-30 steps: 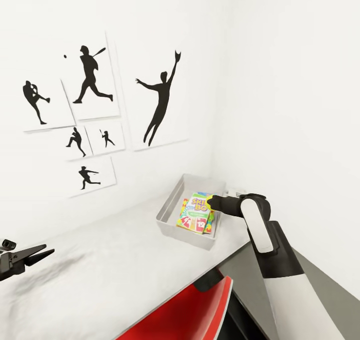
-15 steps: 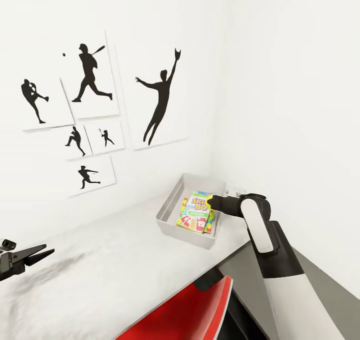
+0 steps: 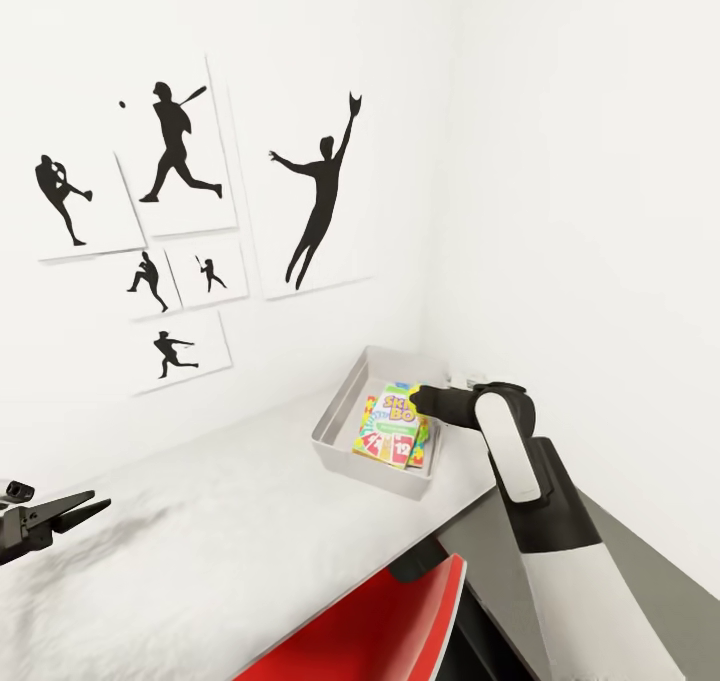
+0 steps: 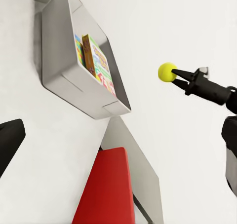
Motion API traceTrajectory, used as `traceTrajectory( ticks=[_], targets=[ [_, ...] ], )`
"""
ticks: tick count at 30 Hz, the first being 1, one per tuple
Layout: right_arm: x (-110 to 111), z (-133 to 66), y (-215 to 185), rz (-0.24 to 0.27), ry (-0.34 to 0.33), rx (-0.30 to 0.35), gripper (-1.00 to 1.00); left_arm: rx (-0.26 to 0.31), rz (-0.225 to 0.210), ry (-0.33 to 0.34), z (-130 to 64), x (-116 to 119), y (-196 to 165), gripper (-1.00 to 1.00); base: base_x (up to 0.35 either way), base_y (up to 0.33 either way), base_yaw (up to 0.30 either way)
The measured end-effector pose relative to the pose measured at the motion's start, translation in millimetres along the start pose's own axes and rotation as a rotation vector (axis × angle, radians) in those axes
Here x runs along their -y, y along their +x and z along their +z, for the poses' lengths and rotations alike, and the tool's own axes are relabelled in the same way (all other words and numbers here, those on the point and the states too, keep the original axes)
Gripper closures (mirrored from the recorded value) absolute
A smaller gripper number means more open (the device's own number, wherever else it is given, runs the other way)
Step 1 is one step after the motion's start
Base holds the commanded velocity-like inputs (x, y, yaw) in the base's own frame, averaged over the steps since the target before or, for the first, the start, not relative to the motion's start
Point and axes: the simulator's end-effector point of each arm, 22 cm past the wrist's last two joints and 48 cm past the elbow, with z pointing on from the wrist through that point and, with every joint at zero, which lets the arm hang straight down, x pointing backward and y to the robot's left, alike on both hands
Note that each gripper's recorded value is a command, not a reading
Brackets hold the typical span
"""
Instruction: Put all the toys in the child's room - the three board games (two on the bed and one on the table), the two jigsaw puzzles on the table, and the tennis ball on the table - inside the toy box on the table in the child's room.
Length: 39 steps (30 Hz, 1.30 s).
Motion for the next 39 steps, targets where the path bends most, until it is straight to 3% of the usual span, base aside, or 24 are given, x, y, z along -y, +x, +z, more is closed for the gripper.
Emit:
traceTrajectory(
  ticks=[6,34,39],
  targets=[
    [-10,2.5,1,0.010,0.006,-0.008,1.00,-0.001,0.000,-0.003,-1.1,0,0,-1.00,0.000,0.000,0.000],
    [16,36.0,56,0.033,0.073,-0.167,1.00,-0.001,0.000,-0.004,-1.4,-1,0,-1.00,0.000,0.000,0.000],
    [17,36.2,55,0.032,0.074,-0.168,1.00,-0.001,0.000,-0.004,-1.4,0,0,-1.00,0.000,0.000,0.000]
  ],
)
